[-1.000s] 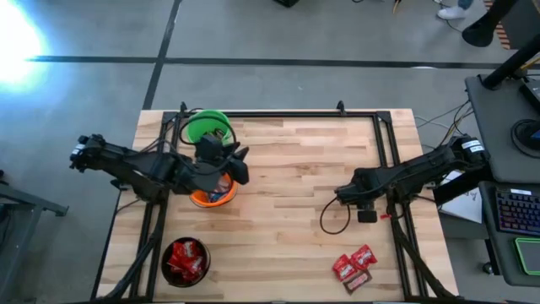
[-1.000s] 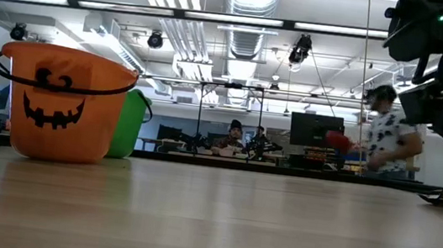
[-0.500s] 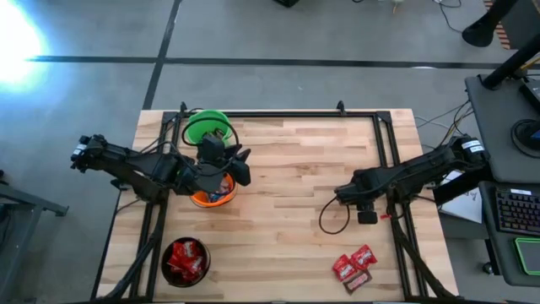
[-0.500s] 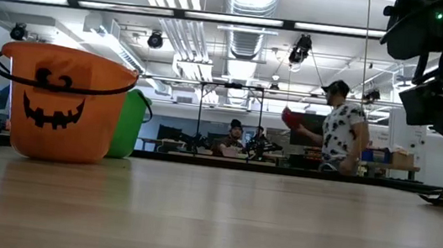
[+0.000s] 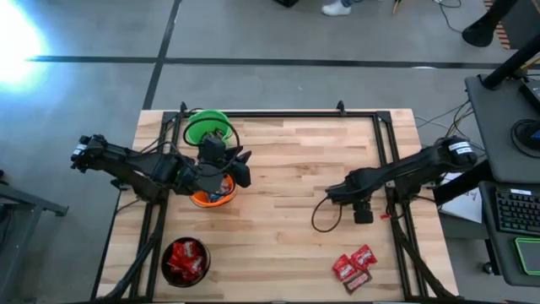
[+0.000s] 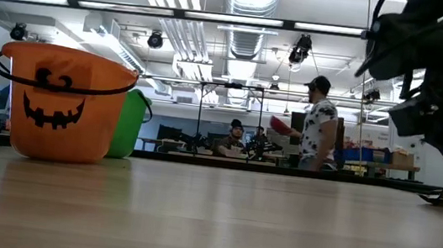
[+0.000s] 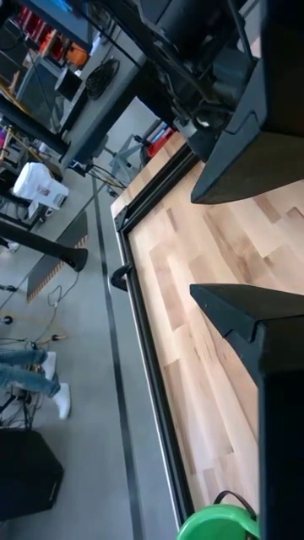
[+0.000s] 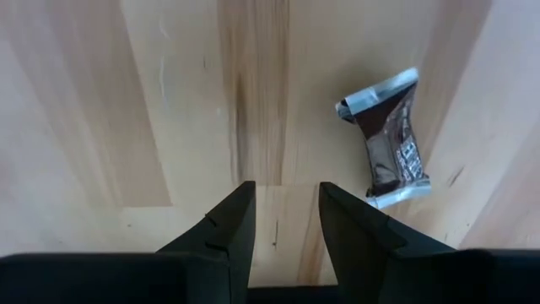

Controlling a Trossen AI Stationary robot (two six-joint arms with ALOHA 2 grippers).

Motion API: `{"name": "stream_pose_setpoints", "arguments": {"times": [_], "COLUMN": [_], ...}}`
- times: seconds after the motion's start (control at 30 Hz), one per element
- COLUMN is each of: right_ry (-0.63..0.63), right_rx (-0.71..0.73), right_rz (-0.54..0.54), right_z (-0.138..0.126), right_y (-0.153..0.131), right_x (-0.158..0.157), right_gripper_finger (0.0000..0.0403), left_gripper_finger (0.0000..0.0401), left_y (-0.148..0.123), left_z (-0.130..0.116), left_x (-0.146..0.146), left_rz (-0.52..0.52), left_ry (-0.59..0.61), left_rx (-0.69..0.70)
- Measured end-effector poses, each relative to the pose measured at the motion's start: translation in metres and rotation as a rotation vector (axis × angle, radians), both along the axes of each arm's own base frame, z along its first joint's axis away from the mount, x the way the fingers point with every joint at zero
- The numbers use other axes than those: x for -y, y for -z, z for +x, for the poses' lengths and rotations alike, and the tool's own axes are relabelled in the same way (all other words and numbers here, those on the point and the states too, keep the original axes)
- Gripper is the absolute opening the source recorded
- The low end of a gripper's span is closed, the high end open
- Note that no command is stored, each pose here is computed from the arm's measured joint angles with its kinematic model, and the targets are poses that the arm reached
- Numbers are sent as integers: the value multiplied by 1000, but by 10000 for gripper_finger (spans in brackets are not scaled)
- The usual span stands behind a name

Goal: Organize candy in baskets
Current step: Put the brown chocolate into the green bucket

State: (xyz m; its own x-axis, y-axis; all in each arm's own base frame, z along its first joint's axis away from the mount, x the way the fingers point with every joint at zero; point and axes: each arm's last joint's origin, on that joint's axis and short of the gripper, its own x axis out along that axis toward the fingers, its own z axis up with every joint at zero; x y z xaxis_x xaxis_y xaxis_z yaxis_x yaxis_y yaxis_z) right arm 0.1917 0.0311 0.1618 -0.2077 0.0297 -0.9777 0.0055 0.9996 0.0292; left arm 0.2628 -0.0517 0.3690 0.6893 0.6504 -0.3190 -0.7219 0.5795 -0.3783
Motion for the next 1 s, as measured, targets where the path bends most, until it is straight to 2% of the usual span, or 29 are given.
{"name": "stream_pose_setpoints", "arguments": {"times": [0.17,0.37,1.0], "right_ry": [-44,-94,-31], "right_rx": [-40,-6,19], "right_rz": [-1,11,9], "right_z": [9,19,25], "right_y": [5,-2,-3], "right_x": [-1,-2,38], "right_gripper_finger": [123,123,123], "left_gripper_finger": [146,146,146], "left_y": [1,2,2], "left_z": [-1,-1,-1], "left_x": [0,0,-1], "left_rz": [4,7,7], "left_ry": [0,0,-3], "left_rx": [-12,-24,-24]}}
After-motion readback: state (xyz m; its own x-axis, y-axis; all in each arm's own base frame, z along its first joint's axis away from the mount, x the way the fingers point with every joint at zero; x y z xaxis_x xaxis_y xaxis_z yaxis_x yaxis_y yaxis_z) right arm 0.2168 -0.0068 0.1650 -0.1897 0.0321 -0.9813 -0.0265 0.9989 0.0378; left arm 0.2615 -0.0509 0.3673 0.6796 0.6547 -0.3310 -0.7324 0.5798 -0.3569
